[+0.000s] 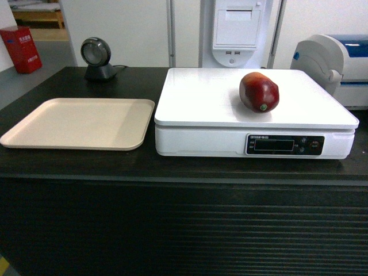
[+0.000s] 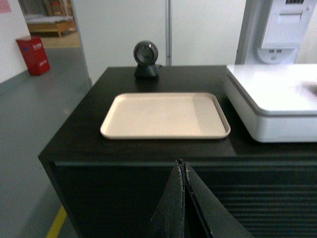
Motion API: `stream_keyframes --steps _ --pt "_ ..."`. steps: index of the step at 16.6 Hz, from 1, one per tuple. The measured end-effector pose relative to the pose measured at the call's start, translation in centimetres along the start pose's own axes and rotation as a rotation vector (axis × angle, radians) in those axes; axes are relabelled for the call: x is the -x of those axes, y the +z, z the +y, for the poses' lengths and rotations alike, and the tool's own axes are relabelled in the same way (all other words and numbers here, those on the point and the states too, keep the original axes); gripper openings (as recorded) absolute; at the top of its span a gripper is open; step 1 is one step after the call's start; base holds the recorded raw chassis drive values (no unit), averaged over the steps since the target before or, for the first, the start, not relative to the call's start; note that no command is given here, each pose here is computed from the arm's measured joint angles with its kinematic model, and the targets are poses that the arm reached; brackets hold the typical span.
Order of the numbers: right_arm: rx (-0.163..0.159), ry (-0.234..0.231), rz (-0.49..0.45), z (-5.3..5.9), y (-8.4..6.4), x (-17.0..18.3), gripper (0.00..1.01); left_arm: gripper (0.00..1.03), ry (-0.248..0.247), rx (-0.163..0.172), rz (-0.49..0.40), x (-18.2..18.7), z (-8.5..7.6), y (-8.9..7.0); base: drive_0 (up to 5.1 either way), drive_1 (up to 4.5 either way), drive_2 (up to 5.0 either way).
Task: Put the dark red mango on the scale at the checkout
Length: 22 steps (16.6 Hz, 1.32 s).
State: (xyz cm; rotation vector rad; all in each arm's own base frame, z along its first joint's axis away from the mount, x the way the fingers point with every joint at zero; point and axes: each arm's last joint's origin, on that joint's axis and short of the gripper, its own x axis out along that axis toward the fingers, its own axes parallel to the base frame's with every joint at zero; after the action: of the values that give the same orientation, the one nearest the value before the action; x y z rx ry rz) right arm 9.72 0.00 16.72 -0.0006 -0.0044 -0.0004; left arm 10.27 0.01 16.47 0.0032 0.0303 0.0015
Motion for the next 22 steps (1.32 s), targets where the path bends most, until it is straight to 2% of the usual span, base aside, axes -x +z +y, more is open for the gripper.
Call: stream_keyframes --steps 2,7,8,15,18,22 --pt "0.0 0.001 -0.001 0.0 0.01 0.0 0.98 0.02 0.001 0.0 -0.038 0.55 0.0 0.35 0.0 0.0 0.0" --pt "0.0 0.0 0.0 0.0 0.0 0.0 0.98 0.02 0.0 0.0 -0.028 0.51 -0.01 0.11 0.0 0.0 0.0" --pt "0.0 0.0 0.0 0.0 0.0 0.0 0.98 0.06 -0.001 0.002 -0.027 0.51 -0.01 0.11 0.0 0.0 0.0" --pt "0.0 0.0 0.0 0.0 0.0 0.0 0.98 0.89 -0.001 0.002 -0.028 0.51 -0.01 0.11 0.0 0.0 0.0" --pt "0.0 0.0 0.0 0.0 0.0 0.0 0.98 0.99 -0.001 0.001 -0.028 0.51 -0.01 0.11 0.0 0.0 0.0" --pt "0.0 0.0 0.0 0.0 0.0 0.0 0.98 0.98 -0.001 0.002 -0.028 0.51 -0.01 0.11 0.0 0.0 0.0"
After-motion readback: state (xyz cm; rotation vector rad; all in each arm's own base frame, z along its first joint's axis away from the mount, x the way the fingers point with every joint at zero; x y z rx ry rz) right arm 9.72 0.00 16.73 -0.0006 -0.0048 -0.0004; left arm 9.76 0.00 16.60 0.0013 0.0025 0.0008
